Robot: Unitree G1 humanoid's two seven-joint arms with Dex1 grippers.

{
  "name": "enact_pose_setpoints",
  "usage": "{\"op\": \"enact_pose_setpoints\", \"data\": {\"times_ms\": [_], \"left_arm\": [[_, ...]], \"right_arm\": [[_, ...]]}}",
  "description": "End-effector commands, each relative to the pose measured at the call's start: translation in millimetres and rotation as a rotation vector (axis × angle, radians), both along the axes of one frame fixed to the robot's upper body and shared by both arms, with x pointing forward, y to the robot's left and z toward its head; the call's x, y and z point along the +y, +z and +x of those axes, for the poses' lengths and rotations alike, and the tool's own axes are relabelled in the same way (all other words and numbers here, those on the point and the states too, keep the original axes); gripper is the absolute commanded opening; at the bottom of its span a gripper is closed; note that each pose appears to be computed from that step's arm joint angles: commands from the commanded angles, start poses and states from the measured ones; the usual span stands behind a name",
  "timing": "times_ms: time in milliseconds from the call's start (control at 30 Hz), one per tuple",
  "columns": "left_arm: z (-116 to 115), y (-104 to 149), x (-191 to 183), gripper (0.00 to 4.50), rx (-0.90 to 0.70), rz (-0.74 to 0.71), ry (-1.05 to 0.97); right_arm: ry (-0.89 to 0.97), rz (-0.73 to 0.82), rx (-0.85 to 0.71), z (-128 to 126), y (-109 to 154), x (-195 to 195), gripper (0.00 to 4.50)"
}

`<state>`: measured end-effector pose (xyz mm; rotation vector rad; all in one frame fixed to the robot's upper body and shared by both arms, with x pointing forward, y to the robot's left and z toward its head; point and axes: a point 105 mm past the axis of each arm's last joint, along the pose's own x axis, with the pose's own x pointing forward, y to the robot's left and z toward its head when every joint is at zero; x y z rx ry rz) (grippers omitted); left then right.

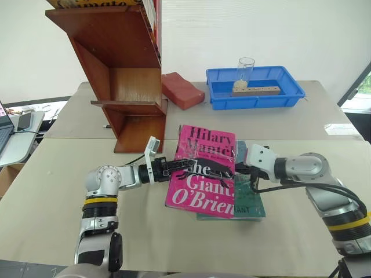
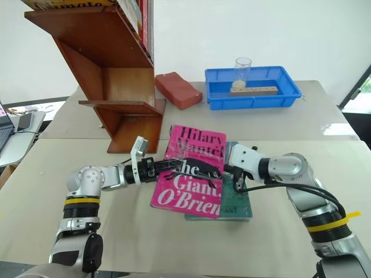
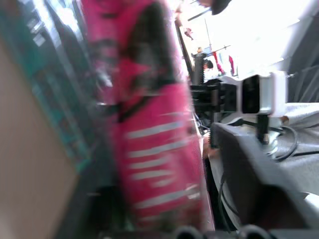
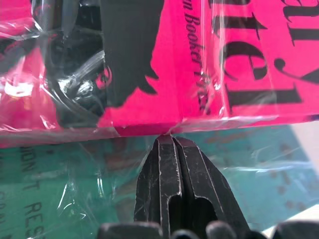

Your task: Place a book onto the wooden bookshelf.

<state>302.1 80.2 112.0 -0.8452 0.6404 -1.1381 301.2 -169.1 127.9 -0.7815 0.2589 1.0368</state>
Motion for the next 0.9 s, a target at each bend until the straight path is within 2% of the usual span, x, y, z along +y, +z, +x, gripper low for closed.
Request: {"op": "enact_pose_setpoints", "data": {"times_ms": [33,133,200,300,367,467,533,600,667,733,900], "left_arm": [[-2,36,6,0.71,-0.171,-0.03,0.005],[-5,62,-1,0.7,-0.368,-0.005,-0.004],[-1,90,-9,0.7,-0.532,0.0,0.017],[-6,138,-23,0.7,-0.921,0.076,0.019],[-11,167,-31,0.7,-1.255,0.171,0.023],[-4,200,-29,0.7,-1.669,0.354,0.093],[4,213,-22,0.7,-1.933,0.526,0.099],[14,219,-12,0.7,-2.111,0.681,0.076],[25,221,2,0.7,-2.236,0.851,0.025],[40,221,20,0.7,-2.283,1.019,-0.014],[68,209,56,0.7,-2.249,1.29,-0.068]], "right_arm": [[-0.057,0.018,-0.1,-4,41,-23,0.0],[-0.126,0.015,-0.125,-11,61,-44,0.0],[-0.177,0.002,-0.144,-16,72,-59,0.0],[-0.218,-0.011,-0.183,-22,86,-71,0.0],[-0.199,0.017,-0.193,-28,98,-66,0.0],[-0.155,0.083,-0.203,-35,116,-52,0.0],[-0.121,0.12,-0.208,-40,128,-41,0.0],[-0.095,0.152,-0.223,-41,138,-33,0.0],[-0.064,0.184,-0.238,-42,149,-23,0.0],[-0.034,0.217,-0.259,-41,160,-13,0.0],[0.024,0.274,-0.29,-36,176,5,0.0]]}}
